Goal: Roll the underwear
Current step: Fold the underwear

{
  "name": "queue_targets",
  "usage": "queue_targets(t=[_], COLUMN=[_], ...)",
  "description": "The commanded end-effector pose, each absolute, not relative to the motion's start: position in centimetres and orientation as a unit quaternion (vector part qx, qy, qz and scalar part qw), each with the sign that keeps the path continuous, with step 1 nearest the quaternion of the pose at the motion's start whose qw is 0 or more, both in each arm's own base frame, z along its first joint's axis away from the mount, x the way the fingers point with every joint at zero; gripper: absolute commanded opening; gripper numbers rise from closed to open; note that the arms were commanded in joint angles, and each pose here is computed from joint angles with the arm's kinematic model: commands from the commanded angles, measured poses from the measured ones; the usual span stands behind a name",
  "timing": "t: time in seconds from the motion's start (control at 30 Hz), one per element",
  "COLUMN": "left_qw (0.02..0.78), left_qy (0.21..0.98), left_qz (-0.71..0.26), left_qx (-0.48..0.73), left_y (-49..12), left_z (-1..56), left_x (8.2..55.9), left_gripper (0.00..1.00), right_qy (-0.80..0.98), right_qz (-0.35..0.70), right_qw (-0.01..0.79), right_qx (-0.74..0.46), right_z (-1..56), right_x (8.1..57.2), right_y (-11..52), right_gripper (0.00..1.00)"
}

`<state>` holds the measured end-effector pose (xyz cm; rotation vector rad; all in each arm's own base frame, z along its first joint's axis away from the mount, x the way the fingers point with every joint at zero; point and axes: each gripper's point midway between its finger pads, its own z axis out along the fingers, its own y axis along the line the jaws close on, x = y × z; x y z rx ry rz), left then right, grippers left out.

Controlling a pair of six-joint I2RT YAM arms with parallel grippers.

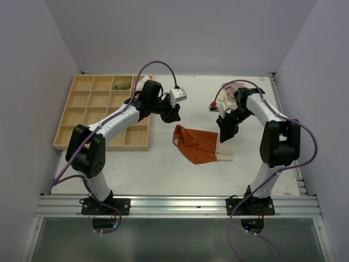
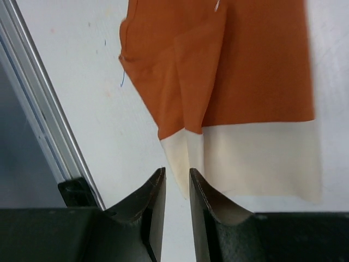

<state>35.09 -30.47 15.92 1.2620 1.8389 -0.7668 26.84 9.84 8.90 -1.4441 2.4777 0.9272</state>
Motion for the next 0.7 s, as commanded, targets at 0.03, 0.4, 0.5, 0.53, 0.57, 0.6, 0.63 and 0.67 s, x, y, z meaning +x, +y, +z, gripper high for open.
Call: queue_targets(t=[0.03, 0.4, 0.5, 0.53, 0.57, 0.6, 0.63, 0.67], left_qw=[0.38, 0.321, 0.286, 0.274, 0.269, 0.256, 0.247, 0.241], left_qy=[0.76, 0.782, 0.795, 0.799, 0.802, 0.804, 0.806, 0.81], left_qz=[-0.3, -0.304, -0.282, -0.276, -0.268, -0.262, -0.257, -0.246], left_qx=[0.434, 0.439, 0.454, 0.458, 0.461, 0.469, 0.472, 0.474], left_y=[-30.6, -33.1, -31.7, -31.0, -30.5, -29.9, -29.5, -28.9], left_z=[15.1, 10.4, 8.1, 7.6, 7.1, 6.1, 5.6, 5.0], left_x=[40.5, 40.9, 39.7, 39.1, 38.8, 38.1, 37.5, 37.4], left_gripper=[0.37, 0.28, 0.2, 0.19, 0.17, 0.17, 0.16, 0.16], right_qy=[0.838, 0.89, 0.897, 0.898, 0.899, 0.9, 0.902, 0.901], right_qz=[0.336, 0.339, 0.335, 0.335, 0.332, 0.327, 0.325, 0.325], right_qw=[0.142, 0.104, 0.083, 0.075, 0.071, 0.067, 0.06, 0.055], right_qx=[-0.407, -0.285, -0.277, -0.276, -0.278, -0.279, -0.279, -0.284], right_z=[12.0, 7.9, 6.9, 6.4, 6.2, 5.9, 5.6, 5.3], right_x=[31.1, 33.3, 32.7, 32.4, 32.2, 32.0, 31.6, 31.3], right_y=[13.3, 16.2, 16.0, 16.0, 15.9, 15.7, 15.6, 15.5], right_gripper=[0.28, 0.22, 0.24, 0.25, 0.25, 0.25, 0.25, 0.25])
